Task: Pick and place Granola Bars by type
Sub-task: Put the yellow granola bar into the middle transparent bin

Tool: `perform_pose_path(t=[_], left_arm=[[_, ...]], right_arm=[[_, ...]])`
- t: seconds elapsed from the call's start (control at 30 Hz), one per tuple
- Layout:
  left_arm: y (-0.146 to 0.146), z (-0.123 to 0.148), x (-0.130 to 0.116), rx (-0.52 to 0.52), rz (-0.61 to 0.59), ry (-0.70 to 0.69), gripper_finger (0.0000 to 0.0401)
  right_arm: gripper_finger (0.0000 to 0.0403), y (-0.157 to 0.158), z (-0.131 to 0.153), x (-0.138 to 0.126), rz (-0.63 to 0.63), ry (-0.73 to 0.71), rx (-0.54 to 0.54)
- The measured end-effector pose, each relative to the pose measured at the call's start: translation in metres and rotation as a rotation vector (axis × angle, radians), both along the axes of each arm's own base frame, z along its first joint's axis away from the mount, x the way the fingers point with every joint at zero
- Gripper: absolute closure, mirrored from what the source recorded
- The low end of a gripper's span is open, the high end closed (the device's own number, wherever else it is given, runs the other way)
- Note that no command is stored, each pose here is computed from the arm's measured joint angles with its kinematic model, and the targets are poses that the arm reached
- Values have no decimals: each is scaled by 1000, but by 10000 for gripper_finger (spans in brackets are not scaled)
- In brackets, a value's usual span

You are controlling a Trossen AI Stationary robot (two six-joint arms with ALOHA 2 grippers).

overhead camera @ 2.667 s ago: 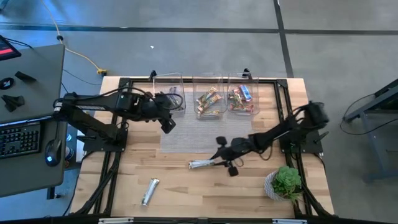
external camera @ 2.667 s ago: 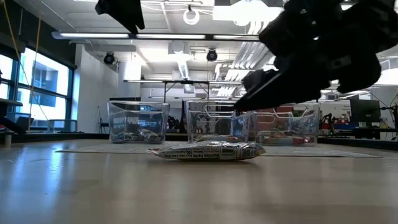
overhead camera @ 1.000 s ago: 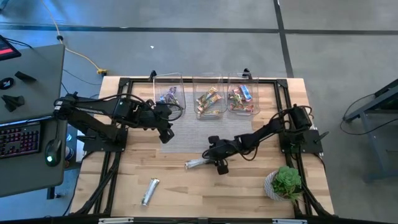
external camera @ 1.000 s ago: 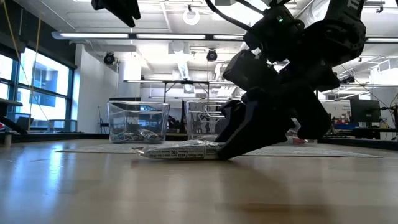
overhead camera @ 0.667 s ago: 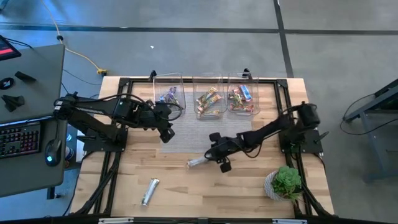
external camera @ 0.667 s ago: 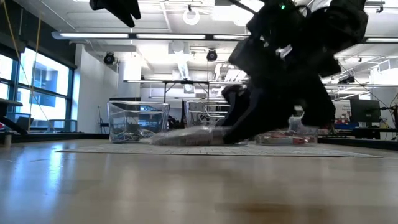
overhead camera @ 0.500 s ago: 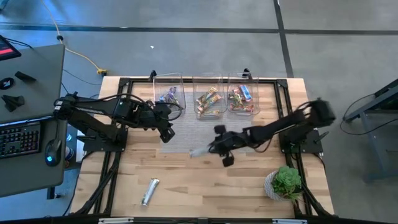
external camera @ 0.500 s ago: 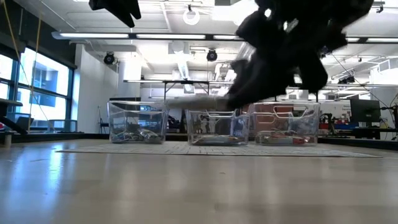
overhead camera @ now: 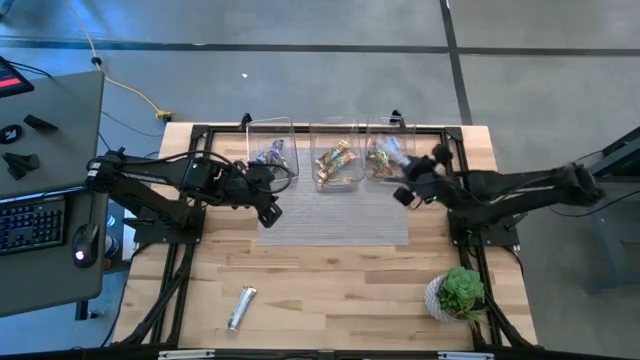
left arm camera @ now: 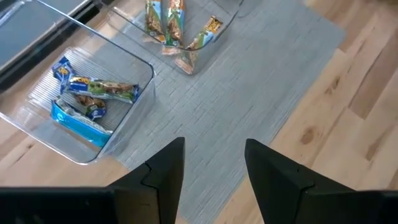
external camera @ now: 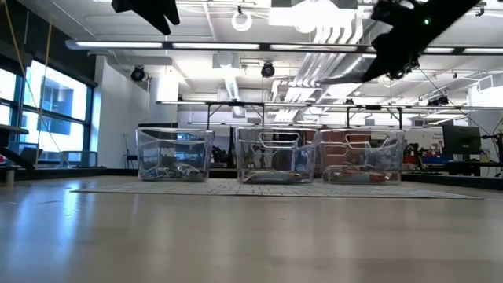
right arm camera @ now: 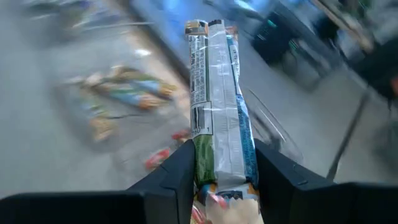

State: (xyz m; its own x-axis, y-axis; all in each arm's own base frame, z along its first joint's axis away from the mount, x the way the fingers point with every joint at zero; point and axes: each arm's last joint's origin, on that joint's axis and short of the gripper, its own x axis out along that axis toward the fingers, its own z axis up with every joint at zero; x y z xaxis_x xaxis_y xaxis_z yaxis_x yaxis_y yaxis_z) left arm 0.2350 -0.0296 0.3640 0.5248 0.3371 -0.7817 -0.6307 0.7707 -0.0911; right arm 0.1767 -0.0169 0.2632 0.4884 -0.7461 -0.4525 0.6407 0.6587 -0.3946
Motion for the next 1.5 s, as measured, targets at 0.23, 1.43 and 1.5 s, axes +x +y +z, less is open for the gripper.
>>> perform_pose_path(t=[0.23, 1.43, 1.5], left_arm=[[1, 0, 0, 21, 12, -4, 238], [1, 0, 0, 25, 5, 0, 238], [1, 0, 0, 25, 4, 1, 238]], right_arm=[[284, -19, -39, -23, -91, -160, 91], [284, -115, -70, 169, 17, 184, 320], [284, -117, -75, 175, 48, 201, 334]])
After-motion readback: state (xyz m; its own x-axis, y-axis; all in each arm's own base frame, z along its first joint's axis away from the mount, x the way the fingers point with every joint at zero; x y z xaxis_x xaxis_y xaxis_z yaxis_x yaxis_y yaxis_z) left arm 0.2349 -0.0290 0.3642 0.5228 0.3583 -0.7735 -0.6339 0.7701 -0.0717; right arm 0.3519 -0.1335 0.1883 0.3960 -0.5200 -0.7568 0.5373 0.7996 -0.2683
